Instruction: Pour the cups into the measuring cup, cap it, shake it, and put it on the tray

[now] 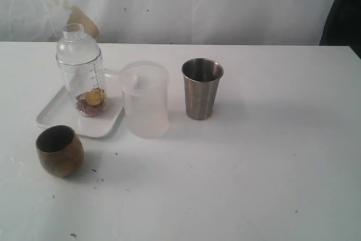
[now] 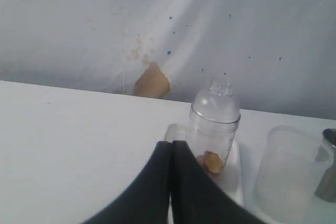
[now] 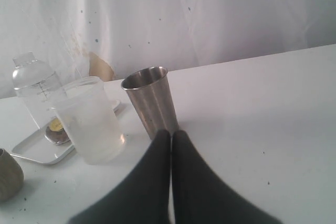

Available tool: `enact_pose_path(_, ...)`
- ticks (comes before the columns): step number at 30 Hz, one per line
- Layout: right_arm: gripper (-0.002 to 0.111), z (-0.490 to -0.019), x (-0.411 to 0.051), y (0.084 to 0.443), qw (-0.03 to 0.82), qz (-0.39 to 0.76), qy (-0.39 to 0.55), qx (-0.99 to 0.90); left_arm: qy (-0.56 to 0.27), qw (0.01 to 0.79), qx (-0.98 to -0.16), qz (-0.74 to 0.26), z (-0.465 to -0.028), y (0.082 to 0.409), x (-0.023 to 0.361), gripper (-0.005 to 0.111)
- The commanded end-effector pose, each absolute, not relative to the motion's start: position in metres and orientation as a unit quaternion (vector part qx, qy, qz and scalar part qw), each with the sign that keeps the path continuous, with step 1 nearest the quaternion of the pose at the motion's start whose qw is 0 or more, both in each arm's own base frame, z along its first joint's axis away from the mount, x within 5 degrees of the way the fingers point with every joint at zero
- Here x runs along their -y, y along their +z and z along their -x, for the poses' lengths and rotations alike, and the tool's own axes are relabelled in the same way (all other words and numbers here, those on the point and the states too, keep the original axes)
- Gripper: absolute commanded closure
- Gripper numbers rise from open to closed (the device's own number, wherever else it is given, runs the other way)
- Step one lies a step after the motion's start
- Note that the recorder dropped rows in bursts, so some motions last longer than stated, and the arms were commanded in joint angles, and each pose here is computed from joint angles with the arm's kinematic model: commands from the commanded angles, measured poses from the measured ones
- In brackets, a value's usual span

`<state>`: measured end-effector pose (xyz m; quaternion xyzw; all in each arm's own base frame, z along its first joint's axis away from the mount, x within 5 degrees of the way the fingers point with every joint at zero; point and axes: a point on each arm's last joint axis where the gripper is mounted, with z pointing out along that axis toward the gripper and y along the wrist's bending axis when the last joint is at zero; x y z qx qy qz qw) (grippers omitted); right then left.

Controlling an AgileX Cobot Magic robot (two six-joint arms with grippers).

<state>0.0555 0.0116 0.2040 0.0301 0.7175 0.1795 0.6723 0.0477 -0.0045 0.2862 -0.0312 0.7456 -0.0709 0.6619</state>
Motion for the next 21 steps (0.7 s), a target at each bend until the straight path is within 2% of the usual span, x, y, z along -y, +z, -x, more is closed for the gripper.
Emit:
enact_pose_path(1,0.108,-0.055,-0.012,0.203,0.677,-0.025,0.178,-0.714,-0.045,0.663,-0.747,0.018,-0.055,0.265,0.003,0.107)
enact_pose_path(10,0.108,-0.055,-0.012,0.203,0.677,-0.025,0.178,-0.714,-0.032,0.686,-0.727,0.01,-0.061,0.203,0.002,0.107)
enact_pose_path(12,0.108,-0.055,-0.012,0.203,0.677,-0.025,0.178,-0.714,-0.033,0.706,-0.707,0.01,-0.058,0.206,0.002,0.107)
enact_pose_path(21,0.108,-0.055,-0.012,0.203,0.677,-0.025,0.178,-0.714,-0.022,0.666,-0.745,0.002,-0.056,0.195,0.002,0.107)
